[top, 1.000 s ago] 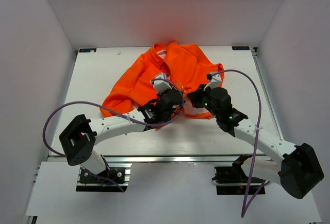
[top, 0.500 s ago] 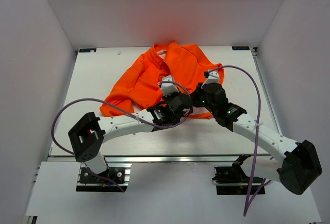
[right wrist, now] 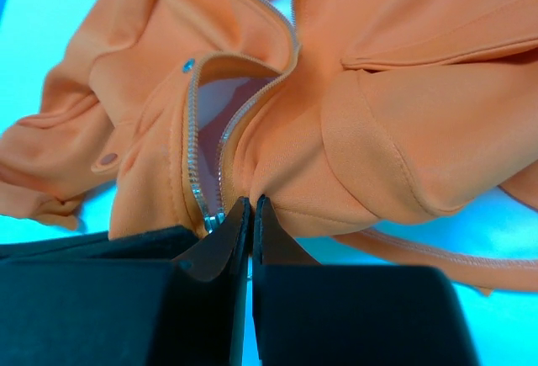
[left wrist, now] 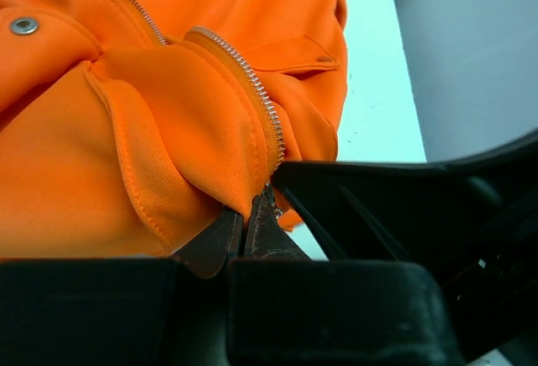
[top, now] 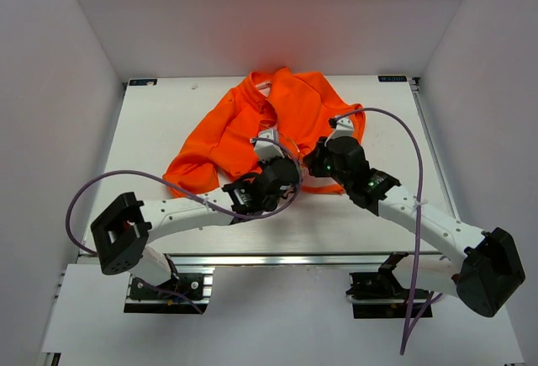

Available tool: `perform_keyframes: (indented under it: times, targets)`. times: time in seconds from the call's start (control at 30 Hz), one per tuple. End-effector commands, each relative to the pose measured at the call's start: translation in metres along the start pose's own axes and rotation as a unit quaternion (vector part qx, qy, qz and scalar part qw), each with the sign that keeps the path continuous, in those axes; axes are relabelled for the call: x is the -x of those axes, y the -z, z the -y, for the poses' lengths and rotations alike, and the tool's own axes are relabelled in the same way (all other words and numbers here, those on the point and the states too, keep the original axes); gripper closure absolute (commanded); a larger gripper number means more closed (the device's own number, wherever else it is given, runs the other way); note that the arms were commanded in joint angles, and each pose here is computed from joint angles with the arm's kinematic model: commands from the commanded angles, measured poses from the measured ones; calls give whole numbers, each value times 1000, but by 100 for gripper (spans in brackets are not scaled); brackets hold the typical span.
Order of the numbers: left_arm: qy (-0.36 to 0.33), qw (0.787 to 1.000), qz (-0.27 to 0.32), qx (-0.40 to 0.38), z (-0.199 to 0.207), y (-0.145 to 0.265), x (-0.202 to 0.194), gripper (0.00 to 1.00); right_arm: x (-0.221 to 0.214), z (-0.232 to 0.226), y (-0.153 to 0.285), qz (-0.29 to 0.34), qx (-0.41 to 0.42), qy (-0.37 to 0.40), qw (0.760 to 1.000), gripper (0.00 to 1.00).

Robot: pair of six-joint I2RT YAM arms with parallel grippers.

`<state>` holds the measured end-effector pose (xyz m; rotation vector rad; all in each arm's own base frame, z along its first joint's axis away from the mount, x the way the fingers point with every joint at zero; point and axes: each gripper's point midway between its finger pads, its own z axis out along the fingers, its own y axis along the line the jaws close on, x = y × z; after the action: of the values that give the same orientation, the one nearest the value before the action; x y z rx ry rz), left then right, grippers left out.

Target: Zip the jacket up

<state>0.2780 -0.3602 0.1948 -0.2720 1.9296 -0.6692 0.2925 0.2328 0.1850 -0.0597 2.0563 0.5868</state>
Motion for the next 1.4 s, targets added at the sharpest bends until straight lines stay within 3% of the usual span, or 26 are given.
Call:
perform_keyframes:
  times: [0.0,0.37,0.5,0.7,0.87,0.9,1.07,1.1,1.2,1.37]
  targets:
    - [0,997,-30,-75,26,25,1,100,78,-22,3,117,11,-36,992,100]
    - [-23,994,-77,-77,7,38,-19,100,102,-21,-6,132,-15,-33,991,100]
    - [-15,997,-53,-57,0,38,-8,100,81,-23,-2,107,10,-27,994,100]
    - [-20,999,-28,-19,3,34,13,100,26,-34,8,18,88,11,996,100]
    - [-34,997,-67,-29,11,31,2,100,2,-36,14,-23,113,12,993,100]
    - [-32,996,-71,-32,16,30,4,100,0,-37,17,-28,116,12,993,91]
    - [-43,995,-87,-14,11,30,1,100,-9,-29,26,-50,102,16,993,78]
    - [-41,996,-85,-10,10,31,3,100,-10,-33,31,-52,117,21,992,69]
    - [-36,996,-80,-1,8,31,5,100,-16,-33,42,-58,131,31,989,57]
    - [-33,996,-81,-2,11,30,6,100,-14,-25,52,-48,125,65,989,49]
